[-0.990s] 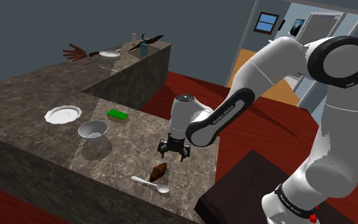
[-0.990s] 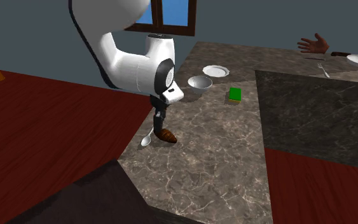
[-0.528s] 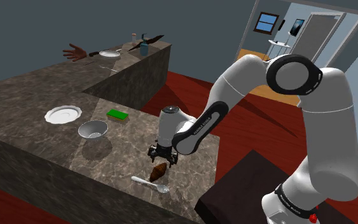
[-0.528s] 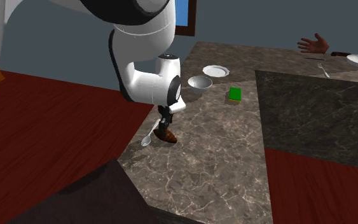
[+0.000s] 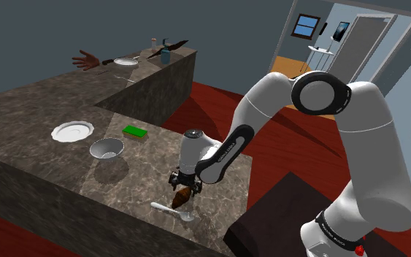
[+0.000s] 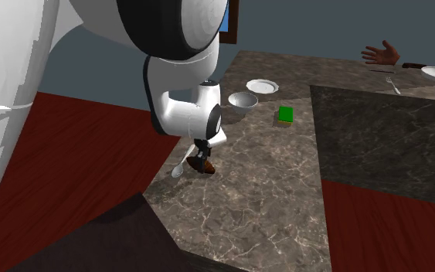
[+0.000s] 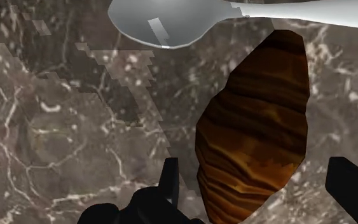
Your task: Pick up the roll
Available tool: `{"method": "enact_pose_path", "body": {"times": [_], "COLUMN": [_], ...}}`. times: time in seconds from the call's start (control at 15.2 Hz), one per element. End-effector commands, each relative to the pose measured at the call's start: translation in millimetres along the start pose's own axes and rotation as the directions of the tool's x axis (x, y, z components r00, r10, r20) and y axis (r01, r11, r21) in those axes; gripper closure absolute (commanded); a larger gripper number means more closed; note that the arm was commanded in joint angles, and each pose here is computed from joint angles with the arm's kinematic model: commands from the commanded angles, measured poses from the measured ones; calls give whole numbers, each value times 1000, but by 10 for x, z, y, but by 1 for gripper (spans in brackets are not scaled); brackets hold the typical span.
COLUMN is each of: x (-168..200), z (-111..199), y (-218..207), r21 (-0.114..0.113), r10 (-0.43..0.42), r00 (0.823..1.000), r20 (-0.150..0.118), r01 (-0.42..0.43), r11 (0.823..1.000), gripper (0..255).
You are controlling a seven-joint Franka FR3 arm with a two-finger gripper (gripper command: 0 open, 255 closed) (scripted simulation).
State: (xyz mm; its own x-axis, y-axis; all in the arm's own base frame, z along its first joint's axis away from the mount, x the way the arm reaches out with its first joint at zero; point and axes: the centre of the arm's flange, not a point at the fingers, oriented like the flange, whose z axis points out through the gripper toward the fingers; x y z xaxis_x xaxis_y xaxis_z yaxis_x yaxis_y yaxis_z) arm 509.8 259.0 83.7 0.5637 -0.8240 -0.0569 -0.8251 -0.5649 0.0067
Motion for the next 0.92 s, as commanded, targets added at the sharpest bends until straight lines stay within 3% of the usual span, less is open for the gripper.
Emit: {"method": "enact_pose_path", "body": {"times": [0.0,0.59,0.86], "x": [-2,-10,-22], "z": [27,29,-182], "y": [-2,-1,1], "r21": [0,0,0], "r10": [0,0,0], "r00": [1000,1000,1000], "r20": [0,0,0], "r01": [0,0,0], "r11": [1000,1000,1000], "gripper": [255,255,255]}}
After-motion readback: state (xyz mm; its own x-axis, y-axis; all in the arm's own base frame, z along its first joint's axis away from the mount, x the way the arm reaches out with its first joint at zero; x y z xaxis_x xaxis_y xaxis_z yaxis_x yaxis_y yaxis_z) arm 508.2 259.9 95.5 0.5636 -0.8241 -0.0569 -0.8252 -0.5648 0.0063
